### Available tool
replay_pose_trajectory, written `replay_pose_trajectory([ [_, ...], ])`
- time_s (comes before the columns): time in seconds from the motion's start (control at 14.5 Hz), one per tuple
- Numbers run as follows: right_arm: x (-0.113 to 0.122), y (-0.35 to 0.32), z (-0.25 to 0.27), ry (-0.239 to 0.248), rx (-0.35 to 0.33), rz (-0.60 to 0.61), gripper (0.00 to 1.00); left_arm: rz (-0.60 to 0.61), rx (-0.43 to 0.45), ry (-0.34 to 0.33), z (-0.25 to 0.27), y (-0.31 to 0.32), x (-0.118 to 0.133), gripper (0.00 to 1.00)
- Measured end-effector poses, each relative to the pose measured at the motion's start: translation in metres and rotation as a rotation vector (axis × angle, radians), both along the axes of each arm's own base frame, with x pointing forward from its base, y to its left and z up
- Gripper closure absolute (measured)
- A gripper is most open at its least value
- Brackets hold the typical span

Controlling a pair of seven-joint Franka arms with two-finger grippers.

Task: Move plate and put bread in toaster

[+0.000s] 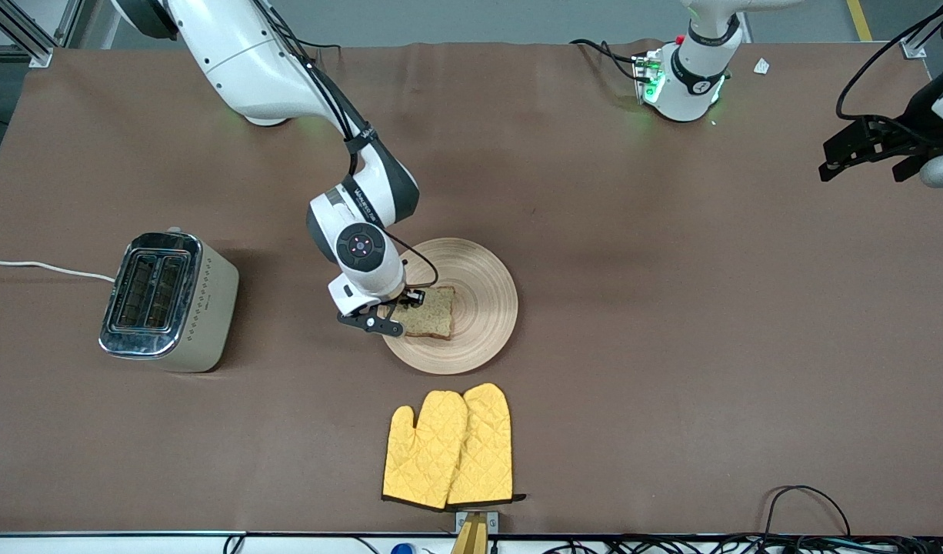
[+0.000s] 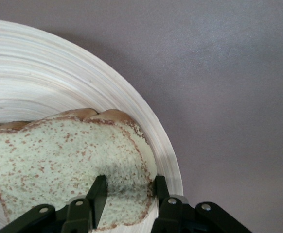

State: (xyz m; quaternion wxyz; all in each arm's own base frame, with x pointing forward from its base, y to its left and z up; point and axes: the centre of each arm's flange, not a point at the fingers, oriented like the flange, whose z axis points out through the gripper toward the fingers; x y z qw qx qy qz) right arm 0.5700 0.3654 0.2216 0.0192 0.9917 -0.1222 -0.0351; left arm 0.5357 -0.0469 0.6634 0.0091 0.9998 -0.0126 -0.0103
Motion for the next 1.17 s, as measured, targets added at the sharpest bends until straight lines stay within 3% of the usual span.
replay_pose_trajectory([
  [0.14,0.001,-0.001,0.000,0.000,-0.002,-0.001,0.73,-0.010,-0.001,-0.004,-0.002,-0.006,0.002,0.00],
  [0.21,0.001,-0.001,0.000,0.000,-0.003,0.000,0.73,-0.016,-0.001,-0.002,-0.004,-0.009,0.003,0.00],
  [0.35,0.001,-0.001,0.000,-0.002,-0.005,0.002,0.86,-0.020,0.000,0.002,-0.006,-0.011,0.004,0.00],
  [0.48,0.002,0.000,0.002,-0.006,-0.007,0.006,0.89,-0.020,0.000,0.003,-0.007,-0.011,0.005,0.00],
  [0.55,0.003,0.001,0.003,-0.009,-0.006,0.007,0.96,-0.020,0.000,0.003,-0.007,-0.011,0.005,0.00],
  [0.83,0.009,0.006,0.017,-0.017,-0.006,0.013,0.96,-0.019,0.000,0.003,-0.007,-0.010,0.005,0.00],
  [1.17,0.020,0.018,0.081,0.007,-0.147,0.083,0.96,-0.019,0.000,0.003,-0.007,-0.010,0.005,0.00],
])
